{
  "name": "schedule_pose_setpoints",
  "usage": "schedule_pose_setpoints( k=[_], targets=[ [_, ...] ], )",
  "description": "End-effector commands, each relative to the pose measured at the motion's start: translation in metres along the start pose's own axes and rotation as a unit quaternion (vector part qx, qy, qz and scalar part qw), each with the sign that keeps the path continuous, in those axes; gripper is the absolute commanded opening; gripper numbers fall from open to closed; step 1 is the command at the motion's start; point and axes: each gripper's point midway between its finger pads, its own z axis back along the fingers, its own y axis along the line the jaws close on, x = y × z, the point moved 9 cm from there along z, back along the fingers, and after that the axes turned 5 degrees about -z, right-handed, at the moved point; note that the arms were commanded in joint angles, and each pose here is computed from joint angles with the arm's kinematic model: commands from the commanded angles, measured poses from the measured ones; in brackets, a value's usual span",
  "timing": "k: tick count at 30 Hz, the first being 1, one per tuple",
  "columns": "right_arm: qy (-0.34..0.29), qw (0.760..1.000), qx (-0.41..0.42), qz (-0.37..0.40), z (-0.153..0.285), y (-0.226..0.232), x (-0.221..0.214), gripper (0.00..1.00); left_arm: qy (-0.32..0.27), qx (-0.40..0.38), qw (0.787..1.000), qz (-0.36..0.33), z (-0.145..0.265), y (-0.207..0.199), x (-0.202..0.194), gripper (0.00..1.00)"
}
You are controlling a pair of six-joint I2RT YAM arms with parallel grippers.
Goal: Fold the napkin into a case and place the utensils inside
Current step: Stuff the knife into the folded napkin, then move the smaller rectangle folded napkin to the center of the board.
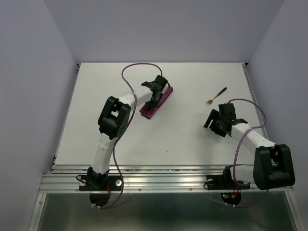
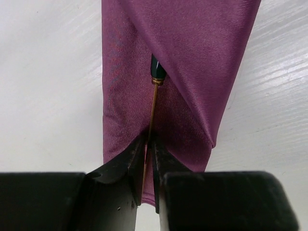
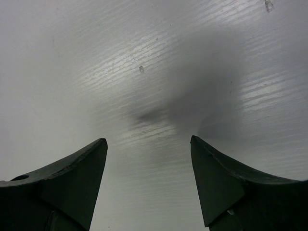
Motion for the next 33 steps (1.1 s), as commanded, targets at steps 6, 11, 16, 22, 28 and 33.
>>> schedule_pose_setpoints(
  k=[6, 11, 16, 22, 28, 33],
  targets=[
    [-0.022, 1.0, 0.014, 0.0, 0.005, 0.006, 0.009, 0.76, -0.001, -0.044, 0.999, -0.002, -0.004, 0.001, 0.013, 0.22],
    [-0.022, 1.0, 0.013, 0.001, 0.006, 0.005, 0.008, 0.76, -0.015, -0.051, 0.999, 0.002, 0.0, 0.009, 0.026, 0.2],
    [-0.023, 1.0, 0.013, 0.0, 0.007, 0.005, 0.007, 0.76, -0.009, -0.062, 0.998, 0.007, -0.009, 0.016, 0.03, 0.21],
    [-0.018, 1.0, 0.01, 0.003, 0.005, 0.004, 0.006, 0.76, -0.009, -0.058, 0.998, 0.012, -0.014, 0.022, 0.033, 0.22],
    [-0.025, 1.0, 0.014, 0.002, 0.009, 0.004, 0.007, 0.76, -0.027, -0.055, 0.998, 0.025, -0.004, 0.026, 0.043, 0.41],
    [-0.022, 1.0, 0.013, 0.003, 0.009, 0.004, 0.007, 0.75, -0.056, -0.047, 0.996, 0.042, 0.019, 0.032, 0.051, 0.41]
  ],
)
